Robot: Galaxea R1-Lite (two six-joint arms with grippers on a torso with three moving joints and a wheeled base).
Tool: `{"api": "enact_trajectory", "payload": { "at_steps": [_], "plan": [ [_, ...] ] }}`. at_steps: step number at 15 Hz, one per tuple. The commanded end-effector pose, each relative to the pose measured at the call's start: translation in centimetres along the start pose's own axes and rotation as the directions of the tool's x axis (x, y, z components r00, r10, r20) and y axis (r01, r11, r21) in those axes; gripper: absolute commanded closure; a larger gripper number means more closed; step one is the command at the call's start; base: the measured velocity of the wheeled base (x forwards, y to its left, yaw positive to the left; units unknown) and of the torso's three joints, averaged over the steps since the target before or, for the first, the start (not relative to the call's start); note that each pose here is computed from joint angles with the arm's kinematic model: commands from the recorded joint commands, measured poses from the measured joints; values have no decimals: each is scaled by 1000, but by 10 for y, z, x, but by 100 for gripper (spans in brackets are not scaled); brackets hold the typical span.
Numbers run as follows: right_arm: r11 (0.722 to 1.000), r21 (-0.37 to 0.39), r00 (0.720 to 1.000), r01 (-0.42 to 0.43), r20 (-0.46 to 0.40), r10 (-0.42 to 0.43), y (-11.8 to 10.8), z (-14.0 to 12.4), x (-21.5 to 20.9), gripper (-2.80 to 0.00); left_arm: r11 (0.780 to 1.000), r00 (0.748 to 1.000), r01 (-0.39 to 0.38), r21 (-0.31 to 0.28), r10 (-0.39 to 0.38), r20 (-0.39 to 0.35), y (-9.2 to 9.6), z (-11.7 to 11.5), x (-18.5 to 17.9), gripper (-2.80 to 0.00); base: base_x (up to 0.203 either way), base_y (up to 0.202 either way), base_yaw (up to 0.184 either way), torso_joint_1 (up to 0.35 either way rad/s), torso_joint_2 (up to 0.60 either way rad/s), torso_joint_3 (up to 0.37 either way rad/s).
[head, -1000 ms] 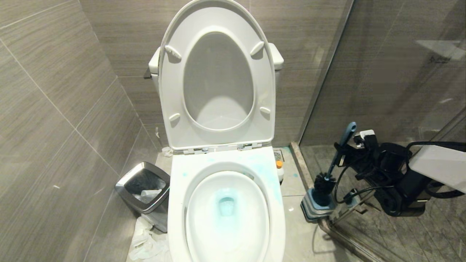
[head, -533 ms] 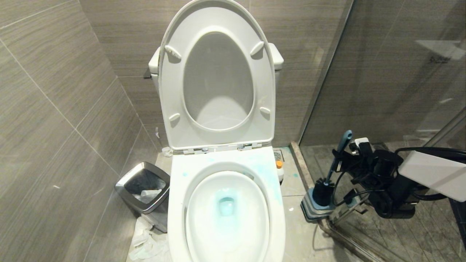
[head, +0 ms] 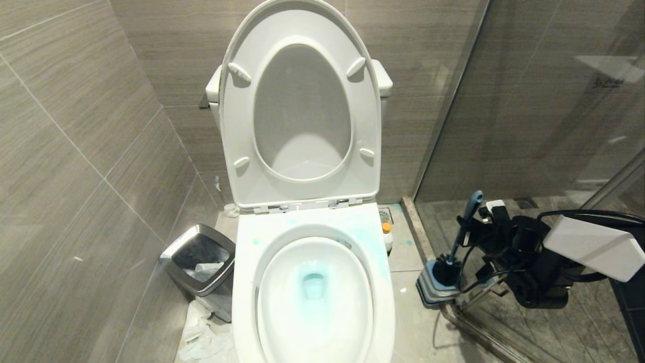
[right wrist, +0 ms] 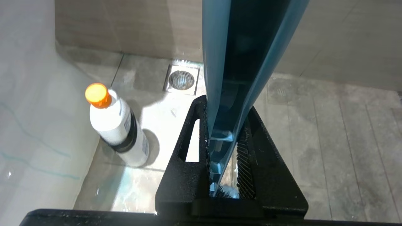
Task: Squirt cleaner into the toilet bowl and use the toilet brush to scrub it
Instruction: Put the toilet brush back
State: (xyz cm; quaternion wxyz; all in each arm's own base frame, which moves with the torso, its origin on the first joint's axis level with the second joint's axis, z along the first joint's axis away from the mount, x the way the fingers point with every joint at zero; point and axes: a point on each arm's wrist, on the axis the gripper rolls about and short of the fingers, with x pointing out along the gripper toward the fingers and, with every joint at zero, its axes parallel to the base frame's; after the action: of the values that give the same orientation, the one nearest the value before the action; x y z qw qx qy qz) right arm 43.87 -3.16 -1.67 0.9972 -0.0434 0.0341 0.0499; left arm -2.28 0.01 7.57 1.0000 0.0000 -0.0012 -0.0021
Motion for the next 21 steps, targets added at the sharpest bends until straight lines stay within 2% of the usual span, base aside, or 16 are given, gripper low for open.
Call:
{"api": "enact_trajectory", "payload": {
  "at_steps": [1,12,21],
  "plan": [
    [1000,0,1000,-4,-9,4,1,-7,0,0,1000,1000,0,0,0,1,0,0,0,0,0,0,0,0,0,0],
    [1000,-5,1000,-8,-16,8,1,-9,0,0,1000,1000,-1,0,1,-1,0,0,0,0,0,0,0,0,0,0],
    [1000,-9,1000,-7,5,7,1,2,-1,0,1000,1000,-1,3,1,-1,0,0,0,0,0,0,0,3,3,-125]
  ]
}}
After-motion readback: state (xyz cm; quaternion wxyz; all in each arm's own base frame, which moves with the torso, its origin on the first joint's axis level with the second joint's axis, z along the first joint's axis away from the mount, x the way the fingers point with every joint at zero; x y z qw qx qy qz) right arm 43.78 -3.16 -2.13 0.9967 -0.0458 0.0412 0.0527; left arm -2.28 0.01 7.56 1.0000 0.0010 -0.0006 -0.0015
